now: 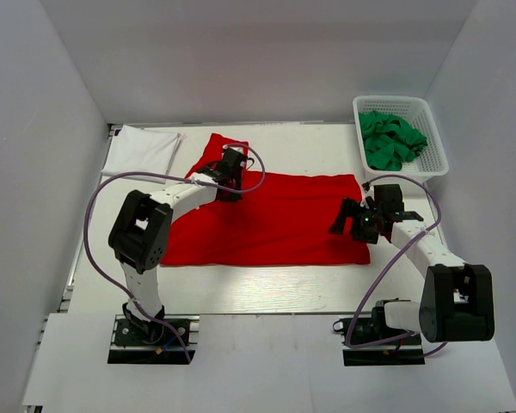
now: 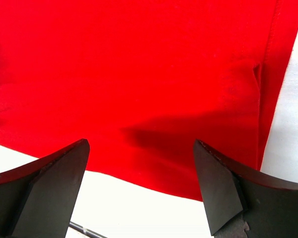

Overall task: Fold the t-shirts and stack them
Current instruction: Fold the flattened tshirt in 1/3 of the way

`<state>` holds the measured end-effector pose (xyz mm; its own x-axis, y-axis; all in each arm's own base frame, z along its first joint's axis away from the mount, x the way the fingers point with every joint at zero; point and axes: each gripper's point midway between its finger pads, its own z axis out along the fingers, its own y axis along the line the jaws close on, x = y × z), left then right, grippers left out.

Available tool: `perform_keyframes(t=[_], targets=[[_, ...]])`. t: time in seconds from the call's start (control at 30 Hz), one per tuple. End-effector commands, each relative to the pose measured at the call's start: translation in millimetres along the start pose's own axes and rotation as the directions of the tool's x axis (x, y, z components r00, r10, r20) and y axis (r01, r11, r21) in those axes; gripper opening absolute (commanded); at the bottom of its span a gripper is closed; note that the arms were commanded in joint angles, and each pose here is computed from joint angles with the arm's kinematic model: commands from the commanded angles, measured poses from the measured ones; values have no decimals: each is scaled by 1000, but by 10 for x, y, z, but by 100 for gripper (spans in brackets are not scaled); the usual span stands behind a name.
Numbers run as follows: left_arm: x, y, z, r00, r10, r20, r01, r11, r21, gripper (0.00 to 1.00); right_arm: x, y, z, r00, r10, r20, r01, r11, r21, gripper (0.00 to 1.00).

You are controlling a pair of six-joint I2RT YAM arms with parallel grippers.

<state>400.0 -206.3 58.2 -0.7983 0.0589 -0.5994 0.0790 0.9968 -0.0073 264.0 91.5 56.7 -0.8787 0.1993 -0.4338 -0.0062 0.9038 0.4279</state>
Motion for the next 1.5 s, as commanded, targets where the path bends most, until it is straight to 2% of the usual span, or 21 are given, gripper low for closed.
perform_keyframes(t=[0.0,0.1,0.47,0.53,0.63,0.83,1.0,1.07,1.13,1.17,1.2,1.23,1.27,1.47], targets=[[-186,-178,-87,995,54,80,-63,992,110,0,-118,22,-19,1000,-19,23,19,1000,0,90],[-203,-304,-86,991,84,106,-100,981,164,0,-117,16,-16,1000,-17,23,17,1000,3,90],[-191,-359,-32,979,163,120,-183,968,175,0,-140,20,-31,1000,-14,27,14,1000,4,90],[-230,-349,-46,979,162,125,-181,969,165,6,-136,19,-30,1000,-16,24,16,1000,5,90],[-204,-338,-13,975,187,121,-205,966,161,6,-145,23,-31,1000,-15,27,15,1000,4,90],[-144,-518,-11,962,237,137,-263,938,225,0,-130,17,-23,1000,-16,20,15,1000,7,90],[-122,-609,14,952,268,145,-296,926,233,0,-153,8,-34,999,-20,29,20,1000,11,90],[-59,-554,73,953,280,112,-298,932,206,6,-124,10,-25,1000,-16,20,15,1000,10,90],[-47,-553,52,954,282,101,-296,936,190,21,-146,23,-39,999,-17,27,16,1000,8,90],[-55,-534,56,954,281,102,-296,938,178,49,-157,23,-45,999,-16,31,16,1000,8,90],[-60,-528,58,962,254,99,-268,948,171,60,-159,25,-49,999,-19,32,19,1000,6,90],[-154,-520,24,965,227,128,-245,957,154,77,-167,42,-61,999,-22,38,22,1000,2,90],[-128,-512,21,968,211,132,-231,960,157,100,-167,48,-63,999,-23,40,23,1000,1,90],[-624,-545,-341,958,32,286,-90,978,191,100,-356,180,-220,993,-52,101,55,998,-21,90]])
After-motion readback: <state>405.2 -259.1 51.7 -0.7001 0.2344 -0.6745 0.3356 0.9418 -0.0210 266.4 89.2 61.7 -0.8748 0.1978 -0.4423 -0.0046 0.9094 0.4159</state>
